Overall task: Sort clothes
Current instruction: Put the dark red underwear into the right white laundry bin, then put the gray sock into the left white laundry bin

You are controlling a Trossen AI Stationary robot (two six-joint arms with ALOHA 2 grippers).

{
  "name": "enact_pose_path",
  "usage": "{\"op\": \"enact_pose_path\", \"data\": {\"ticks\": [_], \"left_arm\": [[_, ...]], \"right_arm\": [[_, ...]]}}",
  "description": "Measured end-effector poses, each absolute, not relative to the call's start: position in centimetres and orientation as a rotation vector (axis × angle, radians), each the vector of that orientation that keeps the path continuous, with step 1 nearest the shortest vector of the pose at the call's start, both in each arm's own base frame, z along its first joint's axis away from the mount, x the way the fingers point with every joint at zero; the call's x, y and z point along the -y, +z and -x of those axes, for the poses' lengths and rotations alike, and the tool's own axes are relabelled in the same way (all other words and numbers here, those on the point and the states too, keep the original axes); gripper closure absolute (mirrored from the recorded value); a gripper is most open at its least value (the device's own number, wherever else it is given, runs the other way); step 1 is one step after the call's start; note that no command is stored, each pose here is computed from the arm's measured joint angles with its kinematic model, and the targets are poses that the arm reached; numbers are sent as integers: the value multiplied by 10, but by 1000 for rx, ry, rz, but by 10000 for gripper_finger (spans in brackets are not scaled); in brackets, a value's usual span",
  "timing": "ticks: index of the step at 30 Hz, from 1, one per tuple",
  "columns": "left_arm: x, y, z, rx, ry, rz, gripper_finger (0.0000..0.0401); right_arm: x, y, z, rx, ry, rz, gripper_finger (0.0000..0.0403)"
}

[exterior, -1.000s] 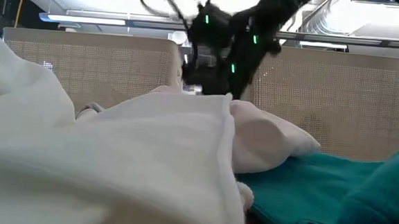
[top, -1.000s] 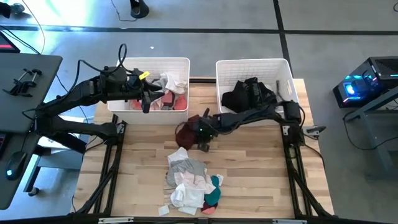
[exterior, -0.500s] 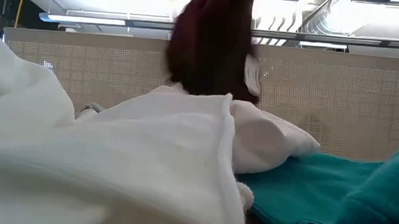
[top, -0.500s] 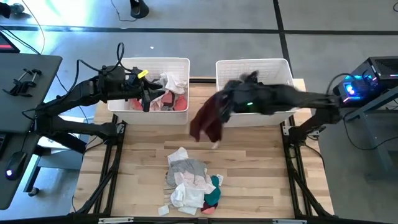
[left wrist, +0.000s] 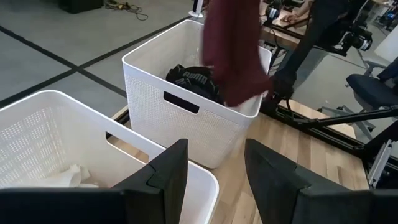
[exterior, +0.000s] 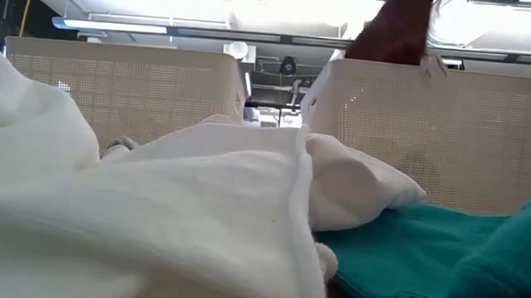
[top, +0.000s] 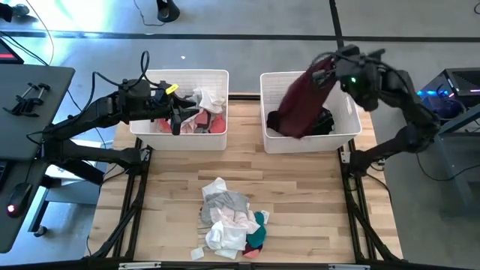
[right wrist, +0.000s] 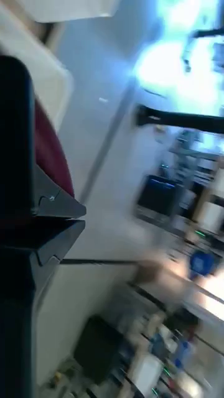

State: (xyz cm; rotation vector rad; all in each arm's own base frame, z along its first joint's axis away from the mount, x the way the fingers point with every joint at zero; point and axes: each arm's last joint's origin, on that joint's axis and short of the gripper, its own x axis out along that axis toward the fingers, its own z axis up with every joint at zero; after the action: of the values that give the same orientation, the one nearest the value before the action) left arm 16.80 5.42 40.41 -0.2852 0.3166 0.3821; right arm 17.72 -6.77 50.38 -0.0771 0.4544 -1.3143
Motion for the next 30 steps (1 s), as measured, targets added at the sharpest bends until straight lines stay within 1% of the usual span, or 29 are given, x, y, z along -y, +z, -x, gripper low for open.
{"op": "enact_pose_path", "data": {"ticks": [2,5,7,10,14,16,18,20,22,26,30], "left_arm": [[-54,404,-168,-318,381,278,255],[-54,404,-168,-319,380,276,255],[-54,404,-168,-319,380,275,255],[-54,404,-168,-320,381,275,255],[-54,402,-167,-340,382,278,255],[-54,401,-167,-354,383,279,255],[-54,400,-166,-369,385,282,255],[-54,399,-166,-371,385,281,255],[-54,400,-167,-366,380,258,255],[-52,406,-170,-317,337,156,255],[-49,415,-174,-230,298,71,255]], "right_arm": [[80,495,-178,-540,-1291,28,402],[98,477,-182,-689,-1314,-51,402],[108,466,-187,-790,-1315,-77,395],[120,452,-201,-896,-1263,-126,364],[129,437,-219,-960,-1177,-221,304],[128,434,-223,-987,-1129,-249,281],[121,433,-227,-990,-1081,-283,269],[106,434,-231,-975,-1022,-291,266],[85,437,-236,-961,-951,-238,266],[35,443,-257,-804,-740,-130,265],[-12,431,-279,-695,-553,-91,265]]}}
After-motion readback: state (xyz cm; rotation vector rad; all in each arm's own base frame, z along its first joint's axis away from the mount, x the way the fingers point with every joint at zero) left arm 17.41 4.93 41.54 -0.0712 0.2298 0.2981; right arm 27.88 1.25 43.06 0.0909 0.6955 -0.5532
